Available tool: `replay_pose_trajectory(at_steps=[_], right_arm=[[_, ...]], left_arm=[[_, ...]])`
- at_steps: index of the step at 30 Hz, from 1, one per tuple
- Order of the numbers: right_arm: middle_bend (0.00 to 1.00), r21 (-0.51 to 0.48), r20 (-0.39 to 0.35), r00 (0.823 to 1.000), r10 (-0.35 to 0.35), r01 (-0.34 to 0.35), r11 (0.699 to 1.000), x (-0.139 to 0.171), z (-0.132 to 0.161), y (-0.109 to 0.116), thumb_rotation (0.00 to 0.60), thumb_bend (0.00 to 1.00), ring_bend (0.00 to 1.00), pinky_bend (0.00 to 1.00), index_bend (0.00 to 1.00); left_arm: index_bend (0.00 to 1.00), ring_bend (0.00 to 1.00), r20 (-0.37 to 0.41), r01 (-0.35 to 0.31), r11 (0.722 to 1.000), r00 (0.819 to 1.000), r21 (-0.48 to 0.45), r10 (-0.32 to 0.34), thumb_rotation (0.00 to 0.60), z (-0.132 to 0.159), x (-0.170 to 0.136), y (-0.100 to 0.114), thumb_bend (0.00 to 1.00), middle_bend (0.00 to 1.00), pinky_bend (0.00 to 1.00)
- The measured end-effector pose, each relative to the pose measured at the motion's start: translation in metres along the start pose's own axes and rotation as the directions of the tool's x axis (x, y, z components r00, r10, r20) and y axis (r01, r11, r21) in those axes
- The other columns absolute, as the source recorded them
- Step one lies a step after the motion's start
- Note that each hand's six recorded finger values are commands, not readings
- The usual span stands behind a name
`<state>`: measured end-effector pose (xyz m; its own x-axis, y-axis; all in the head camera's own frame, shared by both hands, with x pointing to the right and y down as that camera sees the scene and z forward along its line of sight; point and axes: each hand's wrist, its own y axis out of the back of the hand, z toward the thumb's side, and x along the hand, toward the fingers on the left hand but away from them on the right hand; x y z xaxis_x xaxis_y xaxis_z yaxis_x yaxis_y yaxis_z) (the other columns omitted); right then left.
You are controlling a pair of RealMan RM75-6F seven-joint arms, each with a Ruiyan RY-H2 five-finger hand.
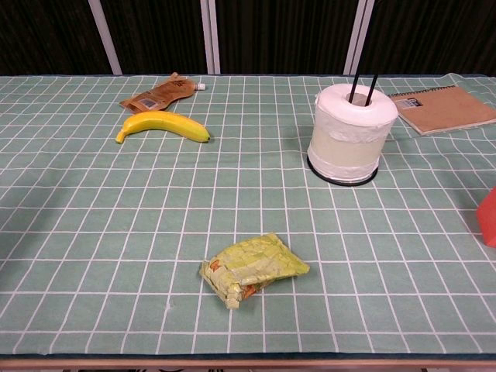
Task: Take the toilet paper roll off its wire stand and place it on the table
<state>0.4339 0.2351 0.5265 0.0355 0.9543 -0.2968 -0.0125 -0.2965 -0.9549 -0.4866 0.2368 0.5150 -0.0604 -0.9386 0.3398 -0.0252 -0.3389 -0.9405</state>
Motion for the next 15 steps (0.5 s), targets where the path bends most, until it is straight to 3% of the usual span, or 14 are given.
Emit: replay_pose_trajectory(at_steps=[15], right_arm=[[0.0, -0.068, 0.004, 0.999, 0.049, -0.048, 0.996, 0.0019, 0.005, -0.0093, 0.6, 0.0, 0.0, 0.0, 0.0]], left_arm=[[0.1, 0.0, 0.007, 0.005, 1.0, 1.0, 0.002, -0.005, 0.6, 0.0034, -0.0022, -0.001, 0.23, 0.0, 0.0]])
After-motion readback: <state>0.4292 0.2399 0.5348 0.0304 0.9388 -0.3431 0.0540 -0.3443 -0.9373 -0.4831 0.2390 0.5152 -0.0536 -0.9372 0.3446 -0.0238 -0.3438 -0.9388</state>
